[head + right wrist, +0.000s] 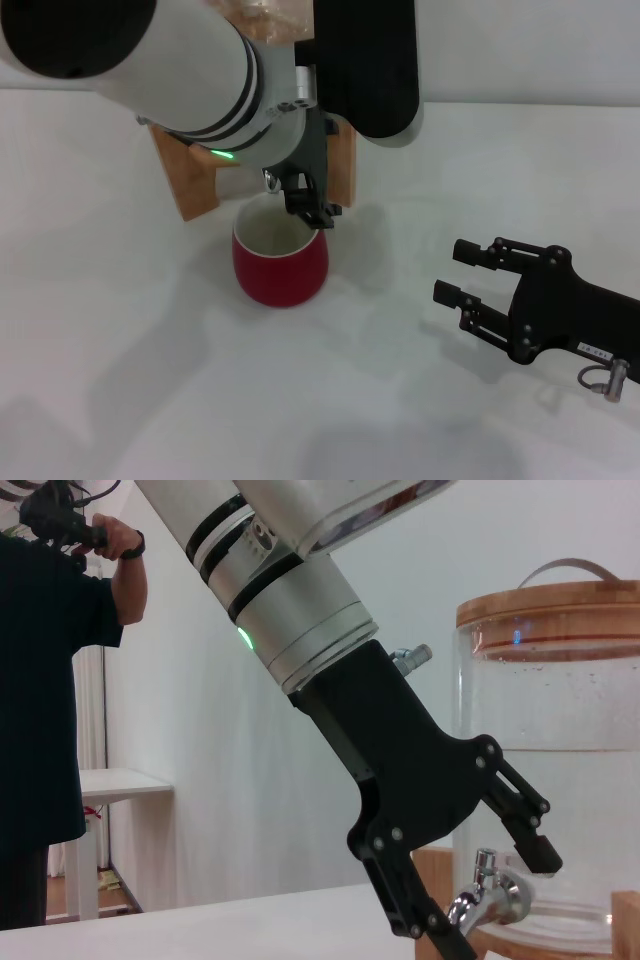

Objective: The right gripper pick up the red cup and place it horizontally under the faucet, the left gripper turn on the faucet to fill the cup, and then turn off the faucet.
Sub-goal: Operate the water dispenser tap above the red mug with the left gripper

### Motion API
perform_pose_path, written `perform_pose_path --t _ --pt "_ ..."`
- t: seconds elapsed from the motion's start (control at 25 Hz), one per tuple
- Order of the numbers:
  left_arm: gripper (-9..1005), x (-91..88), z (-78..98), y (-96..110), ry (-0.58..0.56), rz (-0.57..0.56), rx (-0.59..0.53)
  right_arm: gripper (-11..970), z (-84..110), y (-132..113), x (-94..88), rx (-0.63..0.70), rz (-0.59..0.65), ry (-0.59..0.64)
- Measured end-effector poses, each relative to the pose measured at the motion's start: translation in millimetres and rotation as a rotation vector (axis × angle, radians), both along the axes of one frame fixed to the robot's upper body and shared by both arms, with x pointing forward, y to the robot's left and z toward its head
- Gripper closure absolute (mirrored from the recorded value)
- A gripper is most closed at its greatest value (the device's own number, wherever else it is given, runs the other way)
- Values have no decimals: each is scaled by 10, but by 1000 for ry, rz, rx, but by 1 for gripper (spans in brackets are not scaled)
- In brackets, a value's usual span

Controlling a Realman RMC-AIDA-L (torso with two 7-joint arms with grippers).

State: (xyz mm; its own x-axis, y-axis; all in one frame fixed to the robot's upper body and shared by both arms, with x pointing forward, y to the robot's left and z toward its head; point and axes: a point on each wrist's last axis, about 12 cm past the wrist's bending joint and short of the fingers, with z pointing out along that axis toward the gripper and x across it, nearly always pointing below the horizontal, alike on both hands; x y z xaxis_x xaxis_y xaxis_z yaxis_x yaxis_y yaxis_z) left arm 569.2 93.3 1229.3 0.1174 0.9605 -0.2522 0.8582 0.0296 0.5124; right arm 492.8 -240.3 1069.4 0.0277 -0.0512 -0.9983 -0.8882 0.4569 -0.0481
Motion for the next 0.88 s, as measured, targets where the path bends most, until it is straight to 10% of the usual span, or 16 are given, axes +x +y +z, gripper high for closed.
perform_pose_path --t 0.88 --pt "109 -29 -7 -28 -13 6 18 492 -16 -22 -40 6 -3 6"
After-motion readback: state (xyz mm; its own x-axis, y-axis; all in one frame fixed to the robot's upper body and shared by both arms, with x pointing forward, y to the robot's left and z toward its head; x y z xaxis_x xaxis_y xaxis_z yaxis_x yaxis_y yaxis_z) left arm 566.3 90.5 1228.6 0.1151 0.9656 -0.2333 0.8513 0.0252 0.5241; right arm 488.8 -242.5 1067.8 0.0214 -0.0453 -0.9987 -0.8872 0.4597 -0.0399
